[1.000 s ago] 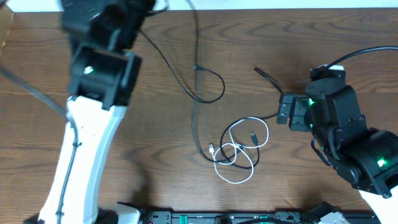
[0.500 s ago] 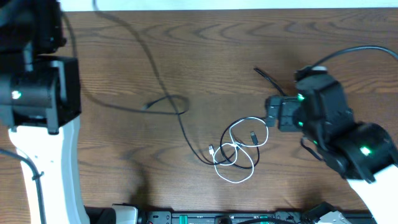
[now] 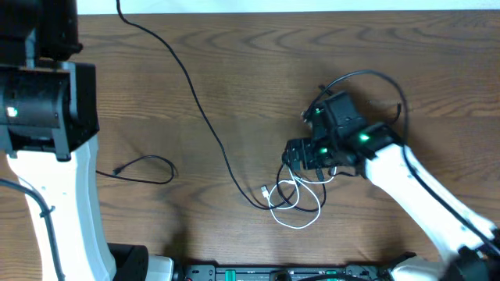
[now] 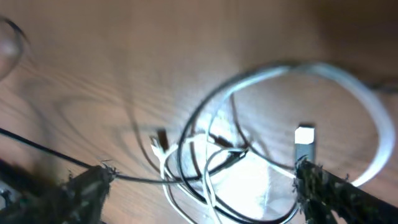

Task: Untangle cables

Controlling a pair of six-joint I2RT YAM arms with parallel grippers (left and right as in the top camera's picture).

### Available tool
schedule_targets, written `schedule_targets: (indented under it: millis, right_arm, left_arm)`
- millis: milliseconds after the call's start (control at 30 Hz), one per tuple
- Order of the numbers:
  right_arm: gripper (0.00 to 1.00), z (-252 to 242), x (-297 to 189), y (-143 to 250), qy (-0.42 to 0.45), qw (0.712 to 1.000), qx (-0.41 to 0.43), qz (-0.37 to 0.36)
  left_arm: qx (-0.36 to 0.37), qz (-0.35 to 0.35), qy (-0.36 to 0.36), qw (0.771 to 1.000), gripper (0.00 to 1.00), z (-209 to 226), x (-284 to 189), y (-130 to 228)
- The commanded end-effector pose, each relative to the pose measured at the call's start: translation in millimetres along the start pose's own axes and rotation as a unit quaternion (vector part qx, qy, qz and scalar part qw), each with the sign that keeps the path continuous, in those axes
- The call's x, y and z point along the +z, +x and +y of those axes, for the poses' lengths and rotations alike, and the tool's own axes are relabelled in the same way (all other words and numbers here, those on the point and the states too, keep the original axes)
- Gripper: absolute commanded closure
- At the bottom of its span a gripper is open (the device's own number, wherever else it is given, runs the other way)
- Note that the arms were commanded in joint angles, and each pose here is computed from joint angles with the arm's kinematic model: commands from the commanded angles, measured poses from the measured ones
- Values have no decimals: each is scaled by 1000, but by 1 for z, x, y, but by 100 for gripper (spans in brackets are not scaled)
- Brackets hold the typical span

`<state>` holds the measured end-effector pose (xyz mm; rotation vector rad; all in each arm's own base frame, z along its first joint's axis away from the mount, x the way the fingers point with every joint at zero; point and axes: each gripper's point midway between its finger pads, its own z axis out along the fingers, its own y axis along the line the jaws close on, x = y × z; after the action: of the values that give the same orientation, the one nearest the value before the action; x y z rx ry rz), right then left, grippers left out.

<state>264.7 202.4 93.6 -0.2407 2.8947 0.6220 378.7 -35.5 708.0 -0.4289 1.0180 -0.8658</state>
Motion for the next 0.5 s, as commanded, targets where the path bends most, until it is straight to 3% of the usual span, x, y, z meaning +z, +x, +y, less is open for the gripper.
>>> schedule_targets:
  millis: [0, 67, 267, 467]
  right_arm:
    - [10, 3, 21, 15, -27, 998, 7, 54]
    - [14, 0, 30, 20, -27, 997, 15, 73]
    - [52, -4, 53, 35, -16, 993, 19, 117]
    - [57, -14, 65, 47, 33, 990, 30, 136]
  left_arm:
    - [24, -1, -5, 1000, 93, -2, -4, -4]
    - [25, 7, -14, 1000, 93, 3, -4, 0]
    - [26, 32, -43, 998, 93, 17, -5, 12]
    - [27, 40, -51, 997, 93, 22, -5, 16]
